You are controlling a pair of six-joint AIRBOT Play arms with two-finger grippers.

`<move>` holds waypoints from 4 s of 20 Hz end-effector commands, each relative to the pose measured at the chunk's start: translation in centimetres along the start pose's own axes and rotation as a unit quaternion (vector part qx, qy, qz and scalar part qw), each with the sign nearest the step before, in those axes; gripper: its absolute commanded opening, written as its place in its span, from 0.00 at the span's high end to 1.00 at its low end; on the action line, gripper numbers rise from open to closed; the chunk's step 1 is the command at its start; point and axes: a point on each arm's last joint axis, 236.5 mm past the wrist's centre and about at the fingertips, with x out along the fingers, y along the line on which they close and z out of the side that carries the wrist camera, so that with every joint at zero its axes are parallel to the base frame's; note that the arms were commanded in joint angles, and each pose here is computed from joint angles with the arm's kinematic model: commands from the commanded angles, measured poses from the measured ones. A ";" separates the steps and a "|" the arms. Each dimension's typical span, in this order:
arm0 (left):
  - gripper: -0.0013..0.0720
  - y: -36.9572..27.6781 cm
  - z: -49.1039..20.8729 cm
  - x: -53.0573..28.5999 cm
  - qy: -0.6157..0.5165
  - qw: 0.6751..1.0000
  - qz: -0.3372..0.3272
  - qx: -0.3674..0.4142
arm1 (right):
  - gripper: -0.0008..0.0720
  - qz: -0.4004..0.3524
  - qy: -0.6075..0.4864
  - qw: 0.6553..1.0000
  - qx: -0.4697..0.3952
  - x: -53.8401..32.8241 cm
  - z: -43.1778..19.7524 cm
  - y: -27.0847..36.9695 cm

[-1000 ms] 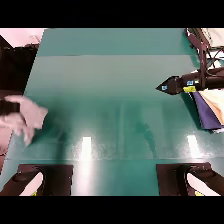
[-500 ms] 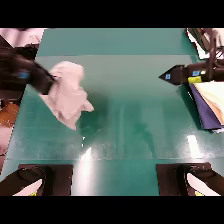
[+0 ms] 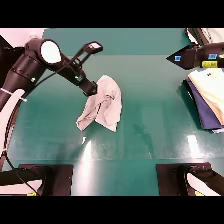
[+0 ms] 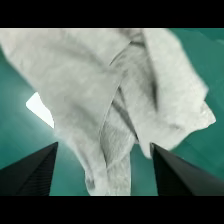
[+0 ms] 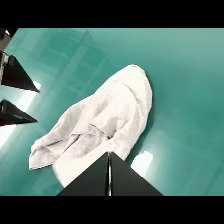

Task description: Fold the shirts.

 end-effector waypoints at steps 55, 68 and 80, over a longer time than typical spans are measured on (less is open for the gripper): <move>0.95 9.7 -5.4 -14.8 -0.106 0.967 0.212 -0.096 | 0.97 -0.080 0.260 0.962 0.029 11.1 -11.1 -11.0; 0.95 4.0 -1.5 -14.0 -0.171 0.976 0.074 -0.113 | 0.97 -0.056 0.271 0.960 0.040 6.5 -14.2 -4.1; 0.95 5.3 -11.7 -3.8 -0.001 0.986 0.072 -0.151 | 0.39 -0.060 0.293 0.953 0.041 10.3 -22.8 -3.0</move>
